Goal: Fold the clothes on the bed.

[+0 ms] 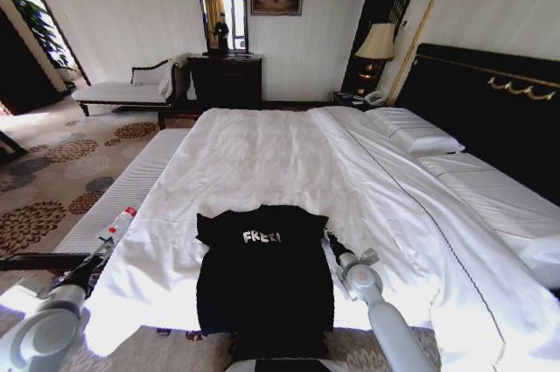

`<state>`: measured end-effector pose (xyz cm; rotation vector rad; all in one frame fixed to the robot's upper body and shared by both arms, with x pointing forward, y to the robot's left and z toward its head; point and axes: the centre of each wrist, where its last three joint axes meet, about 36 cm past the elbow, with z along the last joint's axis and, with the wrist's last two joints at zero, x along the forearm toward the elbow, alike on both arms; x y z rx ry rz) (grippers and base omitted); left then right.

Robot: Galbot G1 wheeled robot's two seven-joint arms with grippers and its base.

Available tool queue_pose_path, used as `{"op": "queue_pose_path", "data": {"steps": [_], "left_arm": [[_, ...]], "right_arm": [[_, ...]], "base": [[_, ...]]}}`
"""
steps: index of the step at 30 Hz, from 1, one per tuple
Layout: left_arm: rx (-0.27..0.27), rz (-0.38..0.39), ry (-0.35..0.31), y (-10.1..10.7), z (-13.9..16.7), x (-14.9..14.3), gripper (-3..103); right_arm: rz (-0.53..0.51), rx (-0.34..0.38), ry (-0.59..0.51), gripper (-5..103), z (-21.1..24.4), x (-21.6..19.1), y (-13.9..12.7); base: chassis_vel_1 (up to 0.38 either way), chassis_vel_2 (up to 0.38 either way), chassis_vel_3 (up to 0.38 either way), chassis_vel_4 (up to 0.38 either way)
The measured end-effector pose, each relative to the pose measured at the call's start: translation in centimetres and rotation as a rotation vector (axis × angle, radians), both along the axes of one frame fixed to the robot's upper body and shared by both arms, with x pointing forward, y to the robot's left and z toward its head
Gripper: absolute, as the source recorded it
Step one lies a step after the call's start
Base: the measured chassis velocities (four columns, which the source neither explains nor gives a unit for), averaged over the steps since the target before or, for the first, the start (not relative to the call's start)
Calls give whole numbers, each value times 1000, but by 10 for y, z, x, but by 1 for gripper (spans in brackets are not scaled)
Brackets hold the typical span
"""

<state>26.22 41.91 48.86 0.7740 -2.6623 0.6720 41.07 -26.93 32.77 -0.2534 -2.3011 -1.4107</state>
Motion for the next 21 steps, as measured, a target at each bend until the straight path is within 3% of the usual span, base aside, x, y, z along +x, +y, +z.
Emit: {"op": "queue_pose_path", "data": {"steps": [1, 4, 6, 9, 16, 21], "left_arm": [[0, 0, 0, 0, 0, 0, 100], [7, 2, 1, 2, 1, -1, 100], [9, 3, 1, 3, 2, -1, 100], [11, 7, 1, 4, 3, -2, 100], [9, 7, 2, 4, 2, -2, 100], [1, 2, -1, 2, 0, 0, 100]], "right_arm": [[0, 0, 0, 32, 0, 0, 0], [-2, -5, -3, 15, -1, 1, 0], [-3, -7, -5, 15, -1, 1, 0], [-8, -17, -28, 3, 3, -1, 1], [-19, -55, -152, 3, 10, -15, 8], [-40, -132, -254, 3, 2, -41, 24]], "base": [[0, 0, 0, 0], [0, 0, 0, 0], [0, 0, 0, 0], [0, 0, 0, 0], [0, 0, 0, 0], [0, 0, 0, 0]]}}
